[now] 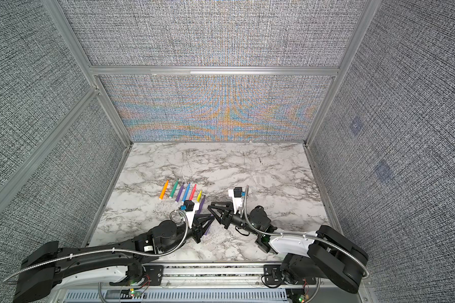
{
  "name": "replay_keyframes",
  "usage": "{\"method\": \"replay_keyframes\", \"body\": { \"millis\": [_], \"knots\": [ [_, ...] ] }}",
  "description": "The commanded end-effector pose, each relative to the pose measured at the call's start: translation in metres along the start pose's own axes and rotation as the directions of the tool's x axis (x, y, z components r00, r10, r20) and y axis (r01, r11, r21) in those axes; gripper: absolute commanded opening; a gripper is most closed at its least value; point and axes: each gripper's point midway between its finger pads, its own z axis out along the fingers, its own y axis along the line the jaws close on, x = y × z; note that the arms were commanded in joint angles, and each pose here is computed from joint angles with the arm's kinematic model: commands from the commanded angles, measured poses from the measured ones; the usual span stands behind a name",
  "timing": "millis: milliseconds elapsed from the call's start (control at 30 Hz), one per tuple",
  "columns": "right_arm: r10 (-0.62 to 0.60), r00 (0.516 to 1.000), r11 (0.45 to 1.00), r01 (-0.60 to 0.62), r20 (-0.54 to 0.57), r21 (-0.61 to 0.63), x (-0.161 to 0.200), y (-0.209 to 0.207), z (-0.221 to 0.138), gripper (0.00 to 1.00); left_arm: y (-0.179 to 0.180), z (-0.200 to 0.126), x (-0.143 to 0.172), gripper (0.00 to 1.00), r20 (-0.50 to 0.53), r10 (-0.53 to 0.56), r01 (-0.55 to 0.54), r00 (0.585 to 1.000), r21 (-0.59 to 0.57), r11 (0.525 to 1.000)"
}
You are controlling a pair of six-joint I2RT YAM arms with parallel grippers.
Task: Remove pen caps from pens
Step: Open the pen cap on the pen.
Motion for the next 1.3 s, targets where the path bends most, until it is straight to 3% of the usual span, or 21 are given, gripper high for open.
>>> {"method": "replay_keyframes", "body": {
  "millis": [0,167,300,367,633,833,933,1133,1267],
  "knots": [
    [-0.033,0.999,0.999,0.033,0.024,-0.031,-0.008,0.009,0.0,0.31,0.001,0.0,-0.004,0.18,0.023,-0.007,0.008,1.0,-0.004,1.0],
    [-0.044,0.999,0.998,0.045,0.022,-0.038,-0.009,0.012,-0.002,0.21,0.0,-0.001,-0.006,0.18,0.029,-0.009,0.009,1.0,-0.003,1.0],
    [-0.053,0.999,0.997,0.053,0.005,-0.047,-0.005,0.013,0.001,0.0,-0.001,0.001,-0.006,0.19,0.029,-0.007,0.007,1.0,-0.002,1.0],
    [-0.057,0.998,0.998,0.057,0.003,-0.041,-0.003,0.012,0.003,0.0,-0.001,0.002,-0.006,0.19,0.027,-0.005,0.005,1.0,-0.004,1.0],
    [-0.091,0.996,0.995,0.091,0.011,-0.042,-0.013,0.019,0.009,0.0,-0.001,0.008,-0.001,0.53,0.0,0.023,-0.023,1.0,-0.012,1.0],
    [-0.144,0.989,0.989,0.146,0.038,-0.031,-0.034,0.033,0.007,0.0,0.004,0.014,0.01,0.5,-0.04,0.03,-0.031,0.999,-0.034,0.999],
    [-0.166,0.985,0.986,0.167,0.049,-0.026,-0.041,0.038,0.003,0.0,0.008,0.014,0.014,0.4,-0.053,0.018,-0.021,0.998,-0.057,0.998],
    [-0.188,0.981,0.982,0.189,0.048,-0.011,-0.043,0.039,-0.001,0.0,0.009,0.013,0.012,0.32,-0.051,0.013,-0.016,0.999,-0.064,0.998],
    [-0.189,0.981,0.982,0.189,0.035,-0.014,-0.04,0.038,0.002,0.0,0.006,0.014,0.011,0.16,-0.056,0.022,-0.025,0.998,-0.054,0.998]
  ]
}}
